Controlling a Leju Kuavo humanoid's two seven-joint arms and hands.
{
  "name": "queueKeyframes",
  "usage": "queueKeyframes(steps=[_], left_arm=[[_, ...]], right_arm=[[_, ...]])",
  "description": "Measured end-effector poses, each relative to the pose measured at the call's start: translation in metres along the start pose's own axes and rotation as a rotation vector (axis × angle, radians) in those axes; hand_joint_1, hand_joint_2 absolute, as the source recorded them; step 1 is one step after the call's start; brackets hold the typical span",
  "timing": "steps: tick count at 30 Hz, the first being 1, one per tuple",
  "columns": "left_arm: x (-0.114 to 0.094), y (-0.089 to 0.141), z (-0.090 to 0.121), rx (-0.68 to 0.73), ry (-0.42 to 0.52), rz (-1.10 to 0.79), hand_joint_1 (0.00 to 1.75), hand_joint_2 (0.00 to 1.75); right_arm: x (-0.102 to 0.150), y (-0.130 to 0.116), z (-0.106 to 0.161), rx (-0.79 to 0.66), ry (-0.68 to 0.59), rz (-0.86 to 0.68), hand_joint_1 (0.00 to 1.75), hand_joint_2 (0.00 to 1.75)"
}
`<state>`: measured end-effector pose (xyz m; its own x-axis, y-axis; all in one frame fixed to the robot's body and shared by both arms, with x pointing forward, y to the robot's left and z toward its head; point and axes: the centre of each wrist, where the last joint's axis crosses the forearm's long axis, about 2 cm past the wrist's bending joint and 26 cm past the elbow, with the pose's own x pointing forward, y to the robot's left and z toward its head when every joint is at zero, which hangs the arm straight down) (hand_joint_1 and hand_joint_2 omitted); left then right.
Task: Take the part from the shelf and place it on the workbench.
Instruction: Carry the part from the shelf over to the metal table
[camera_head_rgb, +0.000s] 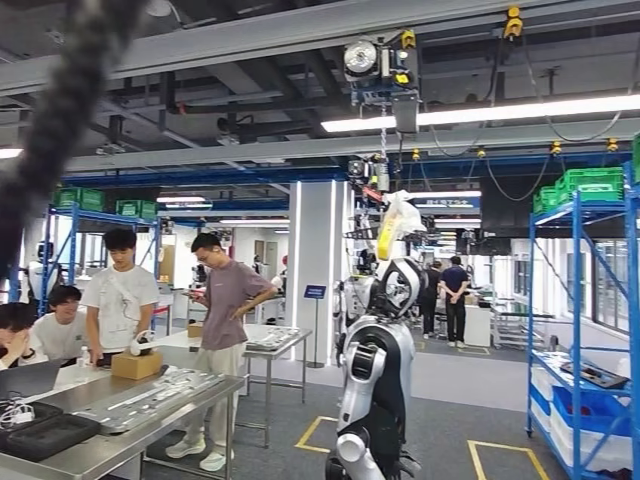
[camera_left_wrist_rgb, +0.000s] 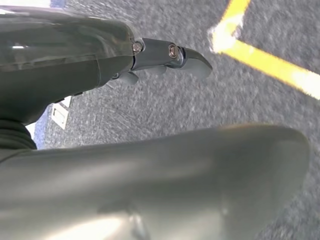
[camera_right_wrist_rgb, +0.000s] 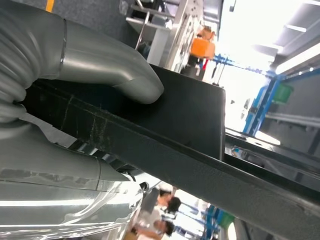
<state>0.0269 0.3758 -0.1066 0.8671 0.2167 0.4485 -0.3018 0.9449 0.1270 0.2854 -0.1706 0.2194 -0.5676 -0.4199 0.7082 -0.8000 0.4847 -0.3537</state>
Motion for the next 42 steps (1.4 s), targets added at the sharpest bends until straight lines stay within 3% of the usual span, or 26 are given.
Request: queueKeyframes(steps=[42], left_arm=[[0.003,-0.002,-0.001,-0.011,0.01,-0.032,0.0,1.75]], right_arm=[[-0.005,0.002,0.012,-0.005,0.034,-0.007,1.75,1.75]])
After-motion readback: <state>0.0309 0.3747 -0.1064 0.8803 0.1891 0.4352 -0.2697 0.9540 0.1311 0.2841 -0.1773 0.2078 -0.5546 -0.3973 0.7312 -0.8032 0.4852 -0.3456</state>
